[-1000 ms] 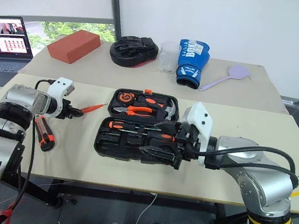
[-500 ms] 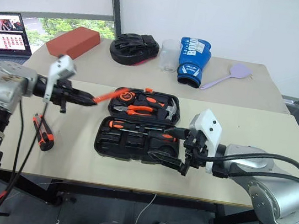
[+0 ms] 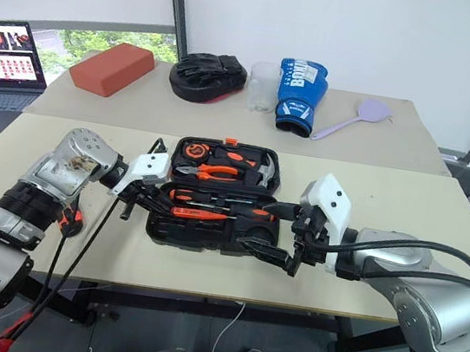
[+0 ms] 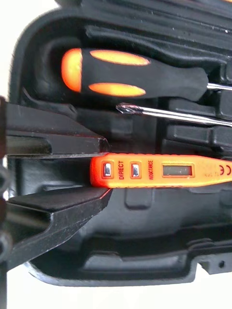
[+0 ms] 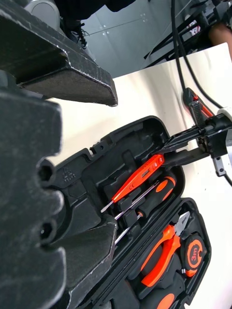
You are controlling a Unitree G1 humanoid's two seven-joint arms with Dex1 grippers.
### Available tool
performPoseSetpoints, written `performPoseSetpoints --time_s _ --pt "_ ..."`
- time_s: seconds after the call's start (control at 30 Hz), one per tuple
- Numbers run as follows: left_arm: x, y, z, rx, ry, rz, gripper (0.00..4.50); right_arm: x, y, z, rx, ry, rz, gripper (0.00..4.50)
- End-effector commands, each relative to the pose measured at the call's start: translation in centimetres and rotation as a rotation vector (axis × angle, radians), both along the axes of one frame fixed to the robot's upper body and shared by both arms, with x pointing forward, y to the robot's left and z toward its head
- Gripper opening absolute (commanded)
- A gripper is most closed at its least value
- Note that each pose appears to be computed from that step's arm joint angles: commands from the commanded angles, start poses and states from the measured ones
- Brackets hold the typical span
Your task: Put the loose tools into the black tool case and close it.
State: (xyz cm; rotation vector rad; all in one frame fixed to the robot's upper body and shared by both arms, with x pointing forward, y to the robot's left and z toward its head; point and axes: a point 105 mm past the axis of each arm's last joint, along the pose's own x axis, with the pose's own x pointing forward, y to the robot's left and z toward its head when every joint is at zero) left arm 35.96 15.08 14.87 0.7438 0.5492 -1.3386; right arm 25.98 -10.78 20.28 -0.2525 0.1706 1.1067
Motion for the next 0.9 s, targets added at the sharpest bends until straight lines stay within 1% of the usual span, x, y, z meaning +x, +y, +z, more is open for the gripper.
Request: performPoseSetpoints --time_s 0.03,0.23,0.4,0.53,0.67,0.73,0.77,0.87,0.9 --pt "0.7 0.8 0.6 0.029 -0.029 0.026 0.39 -0.2 0.0 0.8 0.007 -0.057 -0.001 4.50" --pt "0.7 1.7 0.8 0.033 -0.024 0.032 0.39 -0.1 0.0 0.7 0.008 -0.058 -0.007 4.50" --pt "0.6 1.7 0.5 0.039 -0.020 0.028 0.39 0.0 0.2 0.6 0.009 -0.060 -0.004 4.50" --pt "0.8 2.1 0.7 0.034 -0.022 0.051 0.39 0.1 0.2 0.6 0.011 -0.062 -0.004 4.50" --pt "0.5 1.9 1.0 0.017 -0.014 0.033 0.39 0.1 0.2 0.5 0.011 -0.062 -0.004 4.50" --pt "0.4 1.7 1.1 0.008 -0.011 0.026 1.40 0.2 0.3 0.5 0.012 -0.063 -0.004 4.50" --pt "0.3 1.6 1.1 0.006 -0.012 0.021 1.68 0.2 0.3 0.5 0.013 -0.064 -0.003 4.50" --pt "0.2 1.8 1.4 0.002 -0.019 0.023 2.93 0.2 0.4 0.5 0.015 -0.064 -0.001 4.50" --pt "0.2 1.8 1.6 -0.004 -0.023 0.021 3.17 0.2 0.4 0.4 0.014 -0.064 -0.001 4.50"
